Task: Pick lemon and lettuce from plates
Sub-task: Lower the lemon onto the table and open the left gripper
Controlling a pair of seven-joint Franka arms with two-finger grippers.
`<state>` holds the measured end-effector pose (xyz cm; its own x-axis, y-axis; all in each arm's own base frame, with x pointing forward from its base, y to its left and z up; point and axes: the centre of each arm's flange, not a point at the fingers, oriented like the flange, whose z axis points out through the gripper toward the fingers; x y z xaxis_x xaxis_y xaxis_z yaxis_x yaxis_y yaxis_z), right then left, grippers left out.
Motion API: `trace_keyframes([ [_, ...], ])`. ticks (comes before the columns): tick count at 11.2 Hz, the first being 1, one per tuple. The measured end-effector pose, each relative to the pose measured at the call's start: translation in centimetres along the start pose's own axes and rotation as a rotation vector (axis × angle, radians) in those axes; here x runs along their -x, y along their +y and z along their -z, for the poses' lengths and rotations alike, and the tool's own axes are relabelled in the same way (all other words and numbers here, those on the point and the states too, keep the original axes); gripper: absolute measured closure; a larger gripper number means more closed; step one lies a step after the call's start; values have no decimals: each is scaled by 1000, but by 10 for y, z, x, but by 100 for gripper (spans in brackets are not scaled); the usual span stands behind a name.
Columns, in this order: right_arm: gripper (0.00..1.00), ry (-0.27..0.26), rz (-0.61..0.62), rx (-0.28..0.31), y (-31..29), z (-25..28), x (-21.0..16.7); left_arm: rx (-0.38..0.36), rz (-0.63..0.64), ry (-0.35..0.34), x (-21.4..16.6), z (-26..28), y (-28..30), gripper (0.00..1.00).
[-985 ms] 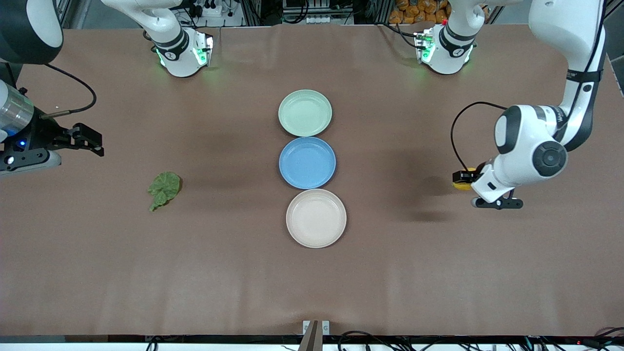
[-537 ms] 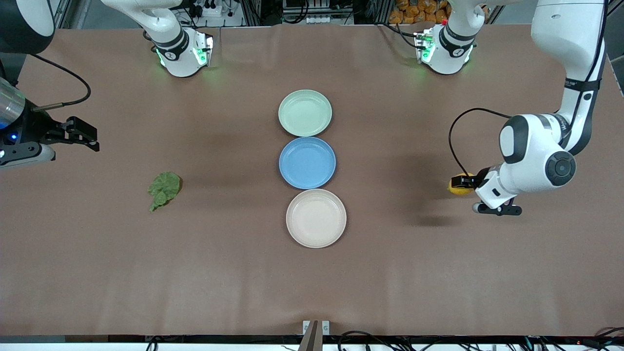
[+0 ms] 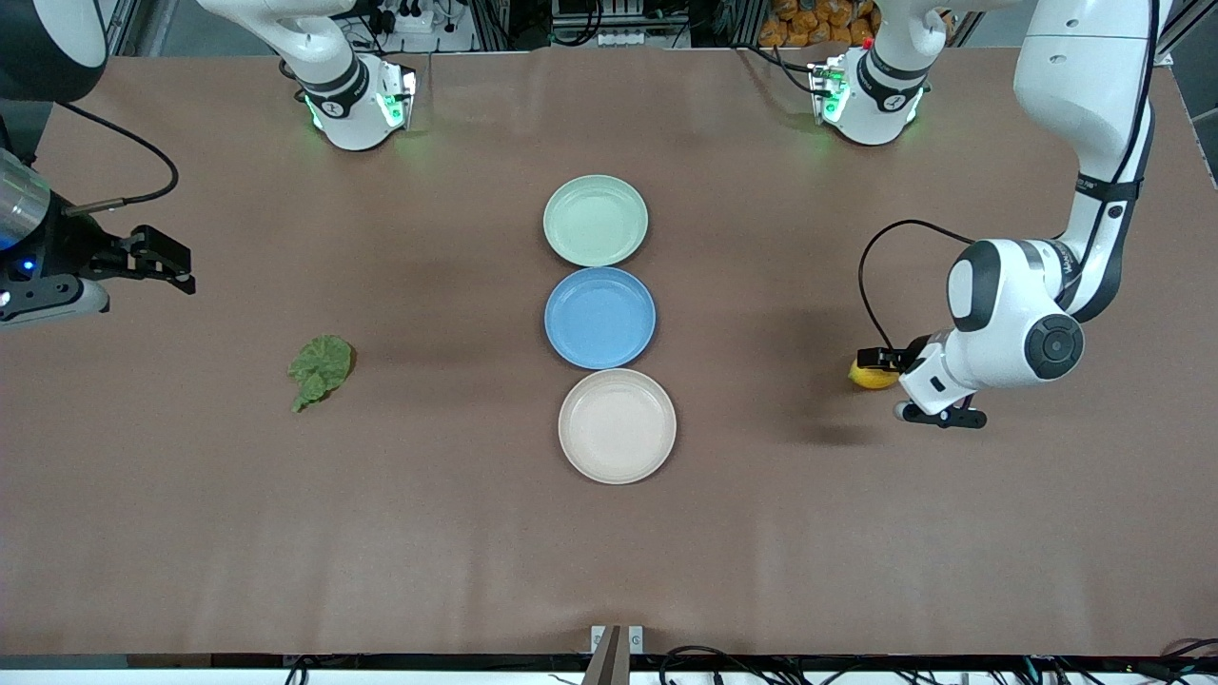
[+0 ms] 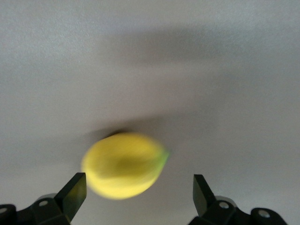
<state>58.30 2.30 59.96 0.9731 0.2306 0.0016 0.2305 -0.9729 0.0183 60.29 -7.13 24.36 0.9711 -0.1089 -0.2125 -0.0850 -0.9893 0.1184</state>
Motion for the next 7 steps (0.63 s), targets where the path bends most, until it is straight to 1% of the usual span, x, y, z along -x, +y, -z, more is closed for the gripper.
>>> trace_keyframes([
  [2,0,9,12,1,-7,5,-1,-1,-9,21,-4,10,5,0],
  [4,0,9,13,1,-7,10,-1,-3,-11,60,-9,30,6,0],
  [6,0,14,12,1,-7,15,0,-25,-29,117,-9,65,8,0],
  [7,0,15,12,2,-7,15,0,-40,-41,154,-6,90,10,0],
])
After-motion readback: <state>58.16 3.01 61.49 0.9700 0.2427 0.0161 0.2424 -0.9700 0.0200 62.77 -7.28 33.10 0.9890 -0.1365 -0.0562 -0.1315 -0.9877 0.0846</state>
